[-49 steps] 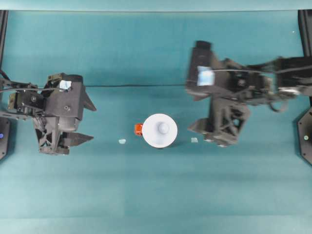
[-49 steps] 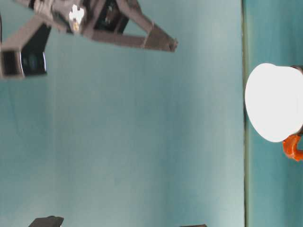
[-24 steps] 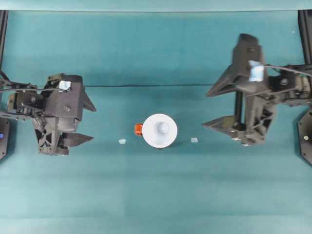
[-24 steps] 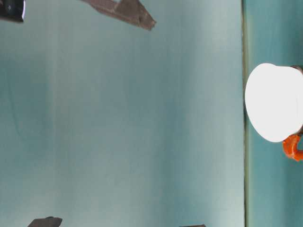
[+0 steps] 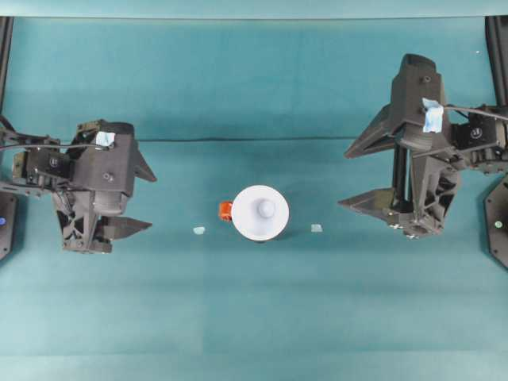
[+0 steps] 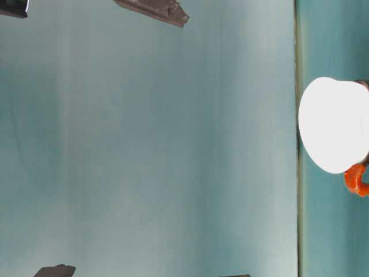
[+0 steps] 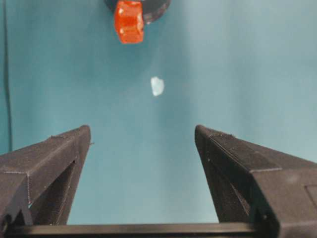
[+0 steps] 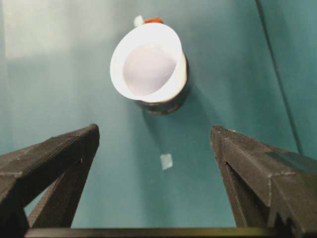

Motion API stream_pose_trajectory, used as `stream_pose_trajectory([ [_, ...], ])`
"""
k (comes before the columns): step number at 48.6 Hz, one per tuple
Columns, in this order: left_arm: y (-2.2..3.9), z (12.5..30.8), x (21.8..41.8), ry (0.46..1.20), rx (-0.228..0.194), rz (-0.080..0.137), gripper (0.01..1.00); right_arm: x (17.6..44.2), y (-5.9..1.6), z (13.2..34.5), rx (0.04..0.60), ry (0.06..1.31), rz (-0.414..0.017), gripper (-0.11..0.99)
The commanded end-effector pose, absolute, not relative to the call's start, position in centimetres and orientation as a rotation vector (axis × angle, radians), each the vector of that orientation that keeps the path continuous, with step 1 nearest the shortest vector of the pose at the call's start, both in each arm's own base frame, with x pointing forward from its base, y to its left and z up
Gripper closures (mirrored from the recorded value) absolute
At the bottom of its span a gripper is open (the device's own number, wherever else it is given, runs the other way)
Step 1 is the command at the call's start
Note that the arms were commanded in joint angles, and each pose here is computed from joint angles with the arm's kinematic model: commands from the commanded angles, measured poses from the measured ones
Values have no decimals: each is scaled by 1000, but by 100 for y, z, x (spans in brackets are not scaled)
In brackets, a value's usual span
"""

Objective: Put the paper cup into the moved red handle cup holder.

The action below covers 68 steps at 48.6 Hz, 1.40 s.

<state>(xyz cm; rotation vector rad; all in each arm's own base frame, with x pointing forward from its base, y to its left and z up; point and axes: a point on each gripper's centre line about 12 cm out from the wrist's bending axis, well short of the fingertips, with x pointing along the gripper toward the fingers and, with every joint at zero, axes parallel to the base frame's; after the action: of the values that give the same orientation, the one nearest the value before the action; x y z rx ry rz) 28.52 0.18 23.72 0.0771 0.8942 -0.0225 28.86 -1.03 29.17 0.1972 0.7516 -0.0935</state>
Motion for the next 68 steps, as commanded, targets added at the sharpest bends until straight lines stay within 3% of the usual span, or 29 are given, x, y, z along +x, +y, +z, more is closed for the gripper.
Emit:
stream_pose_trajectory([
  [1, 1, 2482, 2877, 859, 80, -26, 103, 2885, -94, 2993, 200, 726, -89, 41],
  [68, -20, 2576, 2798, 823, 82, -31, 103, 2883, -93, 2987, 202, 727, -89, 42],
])
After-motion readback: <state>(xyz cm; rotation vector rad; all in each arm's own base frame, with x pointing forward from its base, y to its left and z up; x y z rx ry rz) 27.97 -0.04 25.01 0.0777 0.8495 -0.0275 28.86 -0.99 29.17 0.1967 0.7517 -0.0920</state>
